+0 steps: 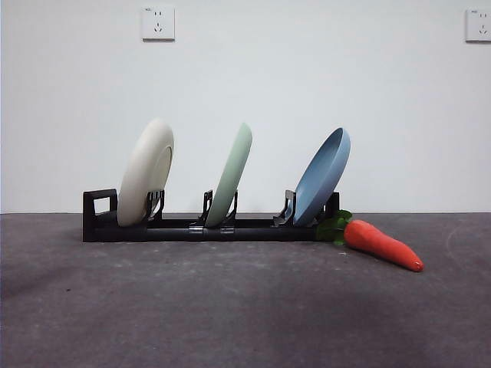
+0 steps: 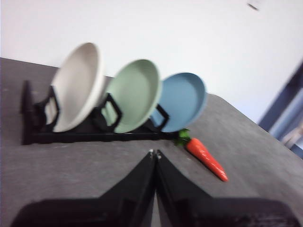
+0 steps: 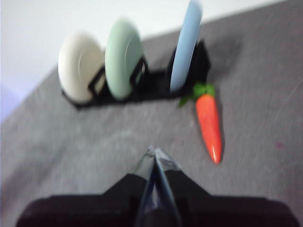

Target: Take the green plate from the plate rack,put the plate on the table,take the carrot from the table,put the carrot in the plate

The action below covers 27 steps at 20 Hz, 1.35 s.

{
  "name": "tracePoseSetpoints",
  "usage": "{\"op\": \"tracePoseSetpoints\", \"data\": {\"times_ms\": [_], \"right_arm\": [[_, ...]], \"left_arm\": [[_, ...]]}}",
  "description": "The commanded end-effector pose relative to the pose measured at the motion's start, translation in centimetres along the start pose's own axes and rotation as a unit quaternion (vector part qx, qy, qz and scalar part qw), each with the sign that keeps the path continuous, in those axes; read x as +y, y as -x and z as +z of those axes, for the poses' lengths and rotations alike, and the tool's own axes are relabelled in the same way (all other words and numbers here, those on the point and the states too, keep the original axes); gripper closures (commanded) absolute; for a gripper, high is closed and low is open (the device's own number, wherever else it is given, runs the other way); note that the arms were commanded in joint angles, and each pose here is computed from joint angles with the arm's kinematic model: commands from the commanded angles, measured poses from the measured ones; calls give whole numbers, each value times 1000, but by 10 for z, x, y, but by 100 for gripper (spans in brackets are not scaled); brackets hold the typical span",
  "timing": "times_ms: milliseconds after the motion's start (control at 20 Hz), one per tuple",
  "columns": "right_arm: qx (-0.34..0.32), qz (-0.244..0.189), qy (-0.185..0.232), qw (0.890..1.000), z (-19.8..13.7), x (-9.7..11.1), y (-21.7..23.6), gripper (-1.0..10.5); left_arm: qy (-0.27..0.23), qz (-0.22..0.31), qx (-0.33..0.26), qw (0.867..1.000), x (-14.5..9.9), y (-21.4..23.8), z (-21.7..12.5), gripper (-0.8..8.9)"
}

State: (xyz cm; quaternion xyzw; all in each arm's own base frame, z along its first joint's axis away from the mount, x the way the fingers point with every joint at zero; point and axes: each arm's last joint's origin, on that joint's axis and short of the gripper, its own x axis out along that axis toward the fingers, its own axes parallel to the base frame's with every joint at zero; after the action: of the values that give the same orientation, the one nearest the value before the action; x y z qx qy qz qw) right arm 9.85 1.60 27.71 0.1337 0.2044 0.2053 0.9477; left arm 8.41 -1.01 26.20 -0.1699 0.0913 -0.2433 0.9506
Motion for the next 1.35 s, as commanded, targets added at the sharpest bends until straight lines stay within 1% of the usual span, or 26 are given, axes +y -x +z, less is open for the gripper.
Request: {"op": "tracePoseSetpoints", "data": {"times_ms": [50,250,450,600,750,800,850,950,1000,1250,1350], "right_arm": [[48,11,56,997,14,6,2,958],[108,14,83,991,32,12,4,958],[143,18,106,984,50,19,9,958],[153,22,112,982,63,25,15,957],[154,22,112,981,64,25,16,940],[157,22,110,981,63,25,16,899],[158,22,109,981,63,25,16,793],[159,21,107,981,63,25,16,433],[159,21,107,981,63,25,16,325],[160,21,106,981,63,25,16,317],[160,21,106,981,63,25,16,317]], "left_arm": [[-29,-20,21,999,-6,0,15,820],[-51,-39,60,996,-12,-2,32,820],[-63,-57,99,991,-16,-4,43,820],[-72,-66,138,986,-18,-4,50,820],[-81,-68,138,985,-21,-3,55,811],[-82,-68,136,985,-22,-2,56,782],[-81,-68,136,985,-22,-2,56,669],[-77,-67,137,985,-21,-2,56,313],[-78,-67,137,985,-21,-2,56,238],[-78,-69,137,985,-22,-3,56,241],[-80,-74,137,984,-23,-5,62,241]]}}
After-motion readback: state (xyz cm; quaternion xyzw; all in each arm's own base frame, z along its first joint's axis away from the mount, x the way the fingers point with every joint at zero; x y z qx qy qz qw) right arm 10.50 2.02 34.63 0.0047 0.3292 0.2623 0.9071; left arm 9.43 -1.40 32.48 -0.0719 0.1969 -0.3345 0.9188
